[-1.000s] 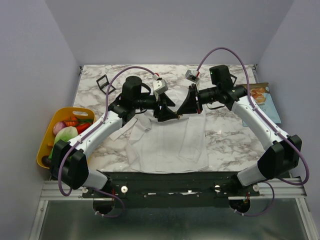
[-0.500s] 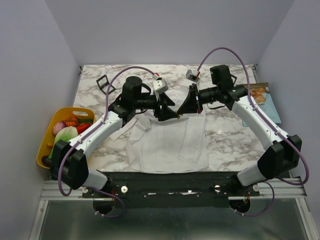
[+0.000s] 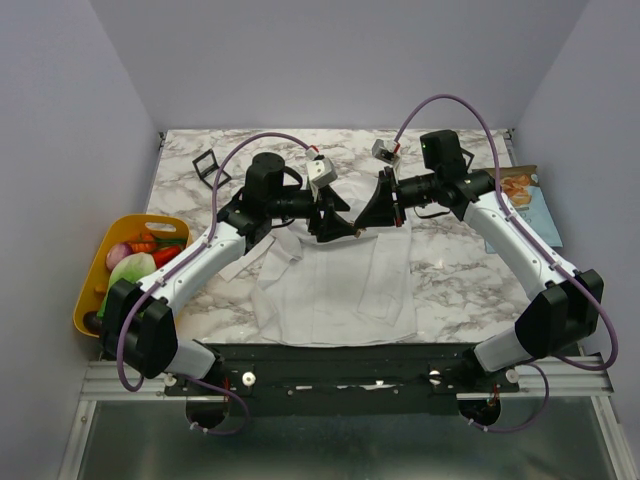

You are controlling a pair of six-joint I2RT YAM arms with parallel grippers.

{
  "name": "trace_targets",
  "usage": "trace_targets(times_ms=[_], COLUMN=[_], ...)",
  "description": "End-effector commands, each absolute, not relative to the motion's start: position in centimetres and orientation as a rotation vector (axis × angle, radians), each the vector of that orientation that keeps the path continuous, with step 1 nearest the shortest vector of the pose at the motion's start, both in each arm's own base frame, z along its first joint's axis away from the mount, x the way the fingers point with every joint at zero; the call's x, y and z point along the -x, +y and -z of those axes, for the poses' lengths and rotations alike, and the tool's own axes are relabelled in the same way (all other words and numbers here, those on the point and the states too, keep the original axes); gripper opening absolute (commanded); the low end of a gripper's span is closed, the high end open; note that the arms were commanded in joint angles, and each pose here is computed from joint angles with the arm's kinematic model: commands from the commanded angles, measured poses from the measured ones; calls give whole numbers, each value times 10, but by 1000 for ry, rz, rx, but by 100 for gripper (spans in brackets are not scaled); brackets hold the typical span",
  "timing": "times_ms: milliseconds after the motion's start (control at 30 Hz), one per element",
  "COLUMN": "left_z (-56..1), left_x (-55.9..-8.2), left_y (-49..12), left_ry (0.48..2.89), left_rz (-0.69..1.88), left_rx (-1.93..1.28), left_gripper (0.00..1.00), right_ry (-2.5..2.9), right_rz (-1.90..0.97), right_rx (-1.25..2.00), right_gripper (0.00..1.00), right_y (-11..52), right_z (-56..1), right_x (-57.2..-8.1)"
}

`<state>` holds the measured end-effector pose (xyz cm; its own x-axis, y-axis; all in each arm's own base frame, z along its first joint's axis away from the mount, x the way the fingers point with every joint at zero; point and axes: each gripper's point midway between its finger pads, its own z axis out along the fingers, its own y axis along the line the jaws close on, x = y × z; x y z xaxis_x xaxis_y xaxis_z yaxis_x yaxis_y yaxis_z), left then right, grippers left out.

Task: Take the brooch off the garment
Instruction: Close the brooch.

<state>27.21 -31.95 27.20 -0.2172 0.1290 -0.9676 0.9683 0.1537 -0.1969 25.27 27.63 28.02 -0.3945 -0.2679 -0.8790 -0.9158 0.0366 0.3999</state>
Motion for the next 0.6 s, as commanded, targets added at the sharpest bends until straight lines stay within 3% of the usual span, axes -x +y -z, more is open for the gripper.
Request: trace_targets(times_ms=[0, 567], left_z=[-256, -253], left_x=[-289, -291], left_y=[-317, -317], left_ry=[1589, 1599], left_rz=[1109, 1102], left_rx=[-1063, -1058], left_gripper=[76, 76], right_ry=[1698, 1709], right_rz=[-1445, -1447], right_rx=[1216, 1210], right_gripper=[1, 0], right_y=[276, 276], right_z=[-285, -283], right_x=[-241, -242])
